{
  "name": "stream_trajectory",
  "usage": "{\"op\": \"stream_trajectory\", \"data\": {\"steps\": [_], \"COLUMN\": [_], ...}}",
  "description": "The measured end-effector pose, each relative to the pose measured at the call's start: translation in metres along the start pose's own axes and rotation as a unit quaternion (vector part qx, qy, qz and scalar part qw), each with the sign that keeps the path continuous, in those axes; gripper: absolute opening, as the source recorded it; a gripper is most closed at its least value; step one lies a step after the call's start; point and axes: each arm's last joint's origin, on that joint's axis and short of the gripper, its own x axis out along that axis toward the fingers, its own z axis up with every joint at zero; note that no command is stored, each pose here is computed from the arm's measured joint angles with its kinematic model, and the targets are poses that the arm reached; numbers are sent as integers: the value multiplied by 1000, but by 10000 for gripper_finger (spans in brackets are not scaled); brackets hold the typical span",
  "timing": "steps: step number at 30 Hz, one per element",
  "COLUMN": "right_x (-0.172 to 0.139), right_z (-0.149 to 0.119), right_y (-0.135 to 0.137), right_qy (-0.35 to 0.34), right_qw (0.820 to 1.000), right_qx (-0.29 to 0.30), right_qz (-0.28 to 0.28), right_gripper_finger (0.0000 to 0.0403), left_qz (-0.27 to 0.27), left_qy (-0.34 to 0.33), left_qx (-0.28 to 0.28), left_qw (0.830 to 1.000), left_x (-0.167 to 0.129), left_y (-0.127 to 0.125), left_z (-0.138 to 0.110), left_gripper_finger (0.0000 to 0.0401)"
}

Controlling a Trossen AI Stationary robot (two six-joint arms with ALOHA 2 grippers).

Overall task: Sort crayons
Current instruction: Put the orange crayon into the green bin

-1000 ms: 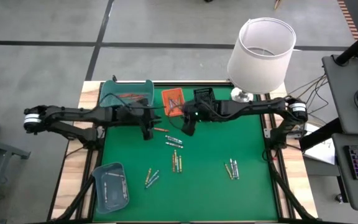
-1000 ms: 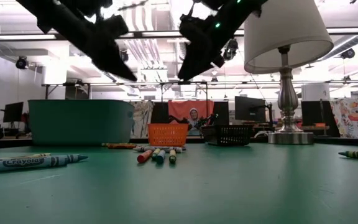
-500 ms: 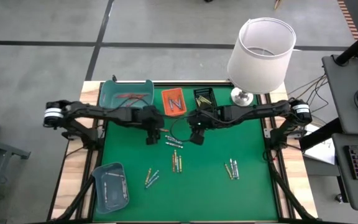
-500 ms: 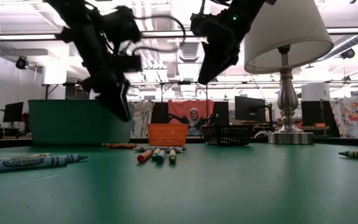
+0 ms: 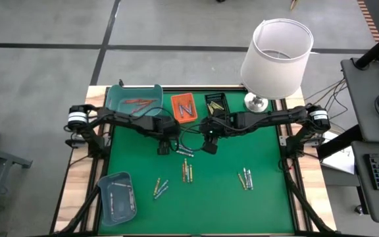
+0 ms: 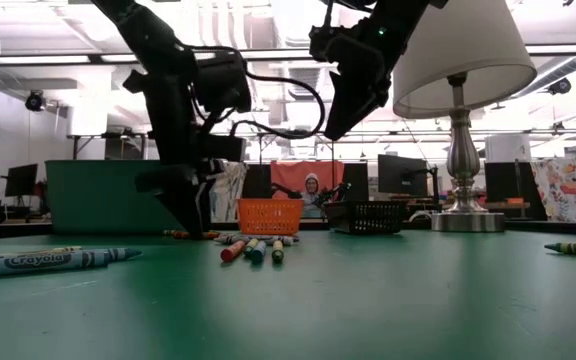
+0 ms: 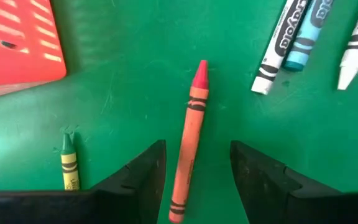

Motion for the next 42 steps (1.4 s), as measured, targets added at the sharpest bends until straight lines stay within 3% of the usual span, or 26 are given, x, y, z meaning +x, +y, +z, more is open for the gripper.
{"op": "stream_trajectory", "data": {"steps": [8, 19, 23, 33, 42], "right_x": [1, 2, 2, 2, 2], "right_z": [-1, -1, -1, -1, -1], "right_y": [0, 0, 0, 0, 0], "right_qy": [-2, -3, -4, -4, -3], "right_qw": [1000, 1000, 1000, 1000, 1000], "right_qx": [0, -1, -1, 1, -1], "right_qz": [0, 1, 0, 0, 0], "right_gripper_finger": [135, 133, 133, 136, 128], "left_qz": [-2, -11, -20, -20, 9], "left_qy": [12, 12, 13, -3, -42], "left_qx": [11, 13, 13, 36, 40], "left_qw": [1000, 1000, 1000, 999, 998], "left_x": [9, 8, -1, -82, -165], "left_y": [-1, -2, 0, 15, 52], "left_z": [1, 1, 1, 10, -7], "left_gripper_finger": [152, 18, 9, 2, 1]}}
